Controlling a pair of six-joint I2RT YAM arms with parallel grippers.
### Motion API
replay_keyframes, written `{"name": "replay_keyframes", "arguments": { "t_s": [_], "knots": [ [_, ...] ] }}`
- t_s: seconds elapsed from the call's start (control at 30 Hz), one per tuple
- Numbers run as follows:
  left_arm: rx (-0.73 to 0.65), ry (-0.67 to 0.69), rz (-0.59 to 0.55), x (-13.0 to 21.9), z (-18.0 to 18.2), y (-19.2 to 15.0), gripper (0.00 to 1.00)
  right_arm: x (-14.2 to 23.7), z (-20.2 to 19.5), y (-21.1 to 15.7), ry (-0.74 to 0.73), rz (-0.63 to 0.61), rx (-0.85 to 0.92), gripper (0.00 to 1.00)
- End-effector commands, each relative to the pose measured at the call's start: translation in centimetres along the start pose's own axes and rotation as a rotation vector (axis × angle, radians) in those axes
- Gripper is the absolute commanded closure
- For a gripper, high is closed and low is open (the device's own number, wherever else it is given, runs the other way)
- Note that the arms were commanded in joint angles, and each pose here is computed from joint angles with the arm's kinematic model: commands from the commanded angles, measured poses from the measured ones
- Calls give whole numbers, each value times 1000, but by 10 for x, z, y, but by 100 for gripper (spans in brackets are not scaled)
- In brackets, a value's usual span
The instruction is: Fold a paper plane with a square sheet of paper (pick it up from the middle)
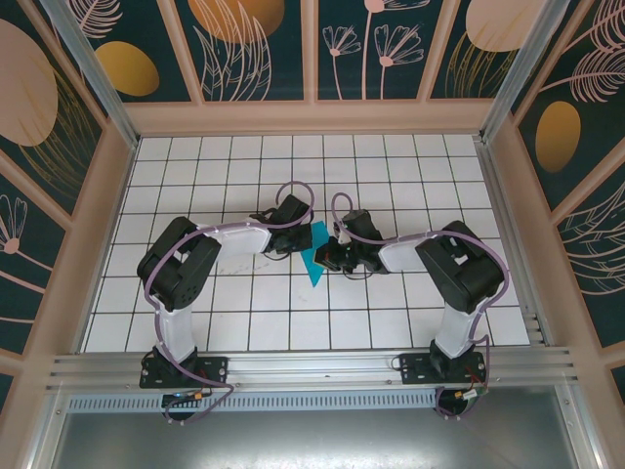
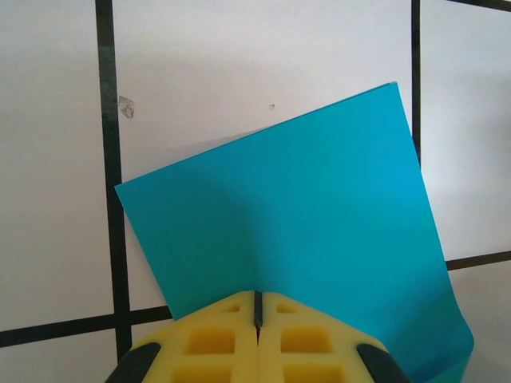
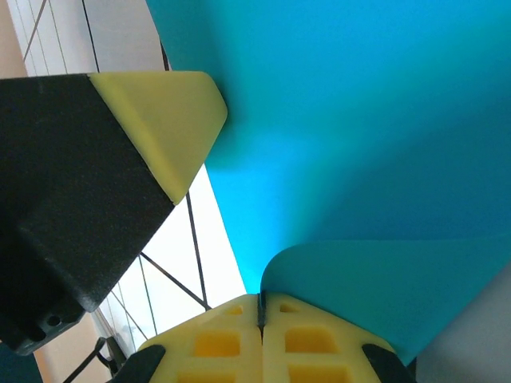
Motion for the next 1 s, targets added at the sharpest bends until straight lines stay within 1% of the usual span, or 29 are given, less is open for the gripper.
{"name": "replay_keyframes", "arguments": {
  "t_s": [0.0,0.73,0.97],
  "knots": [
    [-4,39,70,-12,10,-14,99,-6,2,1,-10,13,21,97],
    [-1,38,78,-13,11,-16,99,-11,-2,0,-23,29,38,97],
    [-2,37,81,-14,12,-17,99,-8,3,1,-2,17,56,97]
  ]
}}
Point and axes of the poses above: each hand's point on the last joint's axis, 136 mm out from that joint toward the fingers, its own x axis back along the fingers, its own z axis along the line the jaws close on, y = z × x, the point moved 8 cm from there along x, back along the fingers, and after that the axes turned 1 degree about -x, right-handed, at the moved point
